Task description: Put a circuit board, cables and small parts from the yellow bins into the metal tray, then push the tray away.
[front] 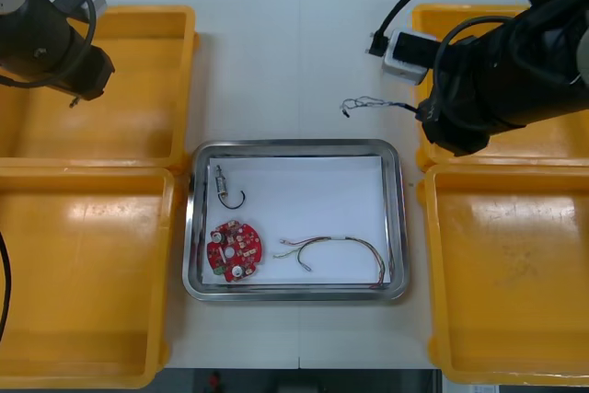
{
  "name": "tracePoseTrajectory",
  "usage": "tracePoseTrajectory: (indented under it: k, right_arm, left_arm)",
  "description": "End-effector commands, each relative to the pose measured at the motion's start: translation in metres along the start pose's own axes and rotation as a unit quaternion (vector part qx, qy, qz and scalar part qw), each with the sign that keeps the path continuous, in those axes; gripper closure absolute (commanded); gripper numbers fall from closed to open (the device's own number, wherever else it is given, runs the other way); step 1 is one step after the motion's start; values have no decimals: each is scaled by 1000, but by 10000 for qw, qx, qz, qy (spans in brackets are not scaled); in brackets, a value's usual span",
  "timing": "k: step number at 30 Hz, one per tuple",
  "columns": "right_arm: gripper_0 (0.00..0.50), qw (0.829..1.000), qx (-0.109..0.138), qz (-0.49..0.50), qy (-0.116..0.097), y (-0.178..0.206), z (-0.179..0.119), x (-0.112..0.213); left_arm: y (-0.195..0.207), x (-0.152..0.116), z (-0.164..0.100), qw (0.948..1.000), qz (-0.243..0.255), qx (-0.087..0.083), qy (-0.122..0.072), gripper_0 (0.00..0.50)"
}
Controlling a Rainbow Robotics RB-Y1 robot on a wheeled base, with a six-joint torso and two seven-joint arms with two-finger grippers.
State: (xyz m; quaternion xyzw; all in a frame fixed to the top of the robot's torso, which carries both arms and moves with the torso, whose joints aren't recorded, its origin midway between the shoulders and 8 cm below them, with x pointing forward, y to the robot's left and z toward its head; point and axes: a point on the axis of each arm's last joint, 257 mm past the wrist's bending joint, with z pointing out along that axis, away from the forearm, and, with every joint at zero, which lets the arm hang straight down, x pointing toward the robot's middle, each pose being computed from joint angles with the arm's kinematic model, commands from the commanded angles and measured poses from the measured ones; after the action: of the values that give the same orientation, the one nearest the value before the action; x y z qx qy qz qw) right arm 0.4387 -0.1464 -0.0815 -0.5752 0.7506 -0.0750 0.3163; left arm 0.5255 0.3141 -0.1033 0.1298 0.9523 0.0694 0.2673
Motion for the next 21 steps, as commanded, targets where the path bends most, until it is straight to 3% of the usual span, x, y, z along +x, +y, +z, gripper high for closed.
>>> tracePoseTrajectory:
  k: [1, 5, 15, 21]
  right_arm:
    - [500, 9989, -80, -320, 332, 27, 17, 0]
    - [500, 9980, -97, -425, 456, 38, 35, -5]
    - [500, 9985, -342, -404, 132, 58, 99, -37]
    - [500, 9978, -197, -587, 227, 62, 124, -35]
  left_arm:
    - [-8, 3, -12, 9968, -780, 29, -172, 500]
    - [-20, -1, -16, 9945, -994, 130, -301, 500]
    - [-46, 4, -19, 9873, -1476, 370, -455, 500]
    - [-54, 0, -23, 9852, -1564, 448, -541, 500]
